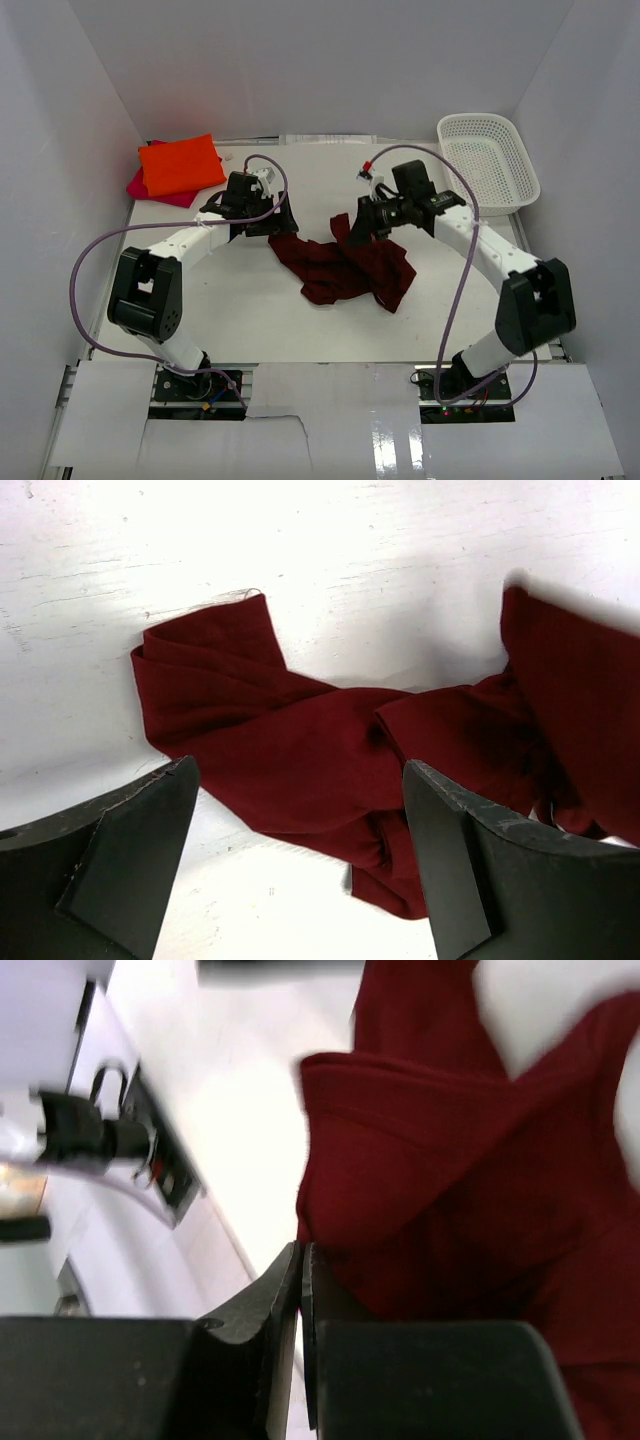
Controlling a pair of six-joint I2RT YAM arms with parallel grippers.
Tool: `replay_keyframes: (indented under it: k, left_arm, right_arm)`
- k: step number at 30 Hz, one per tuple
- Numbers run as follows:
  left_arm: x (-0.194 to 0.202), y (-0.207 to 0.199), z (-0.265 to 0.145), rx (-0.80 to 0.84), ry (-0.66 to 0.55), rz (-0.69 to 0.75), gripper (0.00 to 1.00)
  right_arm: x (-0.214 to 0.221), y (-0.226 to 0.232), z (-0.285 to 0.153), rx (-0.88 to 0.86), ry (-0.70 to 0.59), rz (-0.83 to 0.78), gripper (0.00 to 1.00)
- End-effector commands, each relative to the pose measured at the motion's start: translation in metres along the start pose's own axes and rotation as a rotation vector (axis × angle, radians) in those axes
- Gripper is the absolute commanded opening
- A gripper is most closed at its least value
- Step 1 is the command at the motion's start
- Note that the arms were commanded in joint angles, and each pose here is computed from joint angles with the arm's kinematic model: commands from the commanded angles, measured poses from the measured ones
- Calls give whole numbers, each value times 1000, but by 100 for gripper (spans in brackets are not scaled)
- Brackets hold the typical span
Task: Fold and stack the t-shirts
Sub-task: Flatten out the tshirt
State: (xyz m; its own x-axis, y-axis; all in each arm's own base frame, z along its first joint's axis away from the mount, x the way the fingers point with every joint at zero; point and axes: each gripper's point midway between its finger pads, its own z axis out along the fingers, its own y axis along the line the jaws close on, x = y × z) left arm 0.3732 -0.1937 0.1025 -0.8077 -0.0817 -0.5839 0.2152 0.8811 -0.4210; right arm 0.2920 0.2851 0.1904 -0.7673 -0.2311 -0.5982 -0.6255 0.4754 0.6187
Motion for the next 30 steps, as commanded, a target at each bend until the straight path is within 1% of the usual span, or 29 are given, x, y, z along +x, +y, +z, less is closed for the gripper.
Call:
replay_keyframes:
  k: [1, 2, 3, 4, 5, 6, 9, 11, 13, 14, 15, 17, 18, 19, 22, 23, 24, 26, 27, 28, 29, 30]
  left_arm:
    - [-28, -14, -23, 13, -91, 30, 93]
    - [-28, -13, -22, 12, -91, 27, 93]
    - [-29, -13, -23, 12, -94, 24, 93]
    - [-29, -13, -23, 10, -93, 24, 93]
    - [-29, -12, -23, 12, -91, 22, 93]
    - [-30, -13, -24, 17, -95, 21, 93]
    - [-31, -14, -24, 19, -95, 19, 93]
    - [-30, -13, -24, 19, -92, 20, 93]
    - [-28, -13, -24, 18, -89, 19, 93]
    - [-29, -13, -24, 17, -91, 21, 93]
    - [-29, -12, -25, 17, -93, 21, 93]
    - [-29, -12, -26, 11, -97, 23, 93]
    - [-29, -11, -25, 10, -97, 24, 93]
    - [-29, -11, -25, 8, -98, 24, 93]
    - [-30, -10, -26, 4, -100, 24, 93]
    - [-31, -11, -26, 4, -103, 26, 93]
    - [-31, -11, -26, 4, -103, 26, 93]
    - [-31, -10, -26, 2, -102, 22, 93]
    - [-31, -11, -26, 4, -103, 22, 93]
    - [-31, -10, -26, 2, -101, 19, 93]
    - [-32, -9, -27, 3, -104, 15, 93]
    - [-32, -10, -26, 6, -100, 16, 93]
  right_arm:
    - [71, 31, -18, -64, 119, 56, 8]
    - [92, 26, -15, 0, 153, 63, 8]
    - [126, 12, -15, 70, 214, 111, 8]
    - [145, 6, -23, 136, 247, 140, 8]
    - [158, -17, -28, 280, 256, 173, 8]
    - [177, -29, -35, 359, 281, 208, 8]
    - [189, -44, -41, 441, 304, 217, 8]
    - [185, -50, -42, 477, 303, 210, 8]
    - [174, -51, -40, 491, 279, 189, 8]
    - [165, -51, -38, 491, 246, 169, 11]
    - [158, -48, -37, 479, 218, 147, 20]
    - [145, -40, -30, 439, 162, 97, 27]
    - [140, -34, -31, 426, 134, 69, 36]
    - [140, -29, -29, 410, 131, 43, 40]
    - [138, -22, -29, 400, 98, -17, 43]
    - [145, -22, -29, 400, 101, -26, 43]
    - [141, -17, -30, 384, 68, -53, 44]
    - [155, -14, -28, 379, 73, -75, 45]
    - [154, -8, -30, 372, 44, -92, 48]
    - [160, -3, -29, 378, 43, -91, 50]
    - [167, 0, -29, 372, 45, -88, 55]
    - [175, 3, -28, 366, 63, -77, 57]
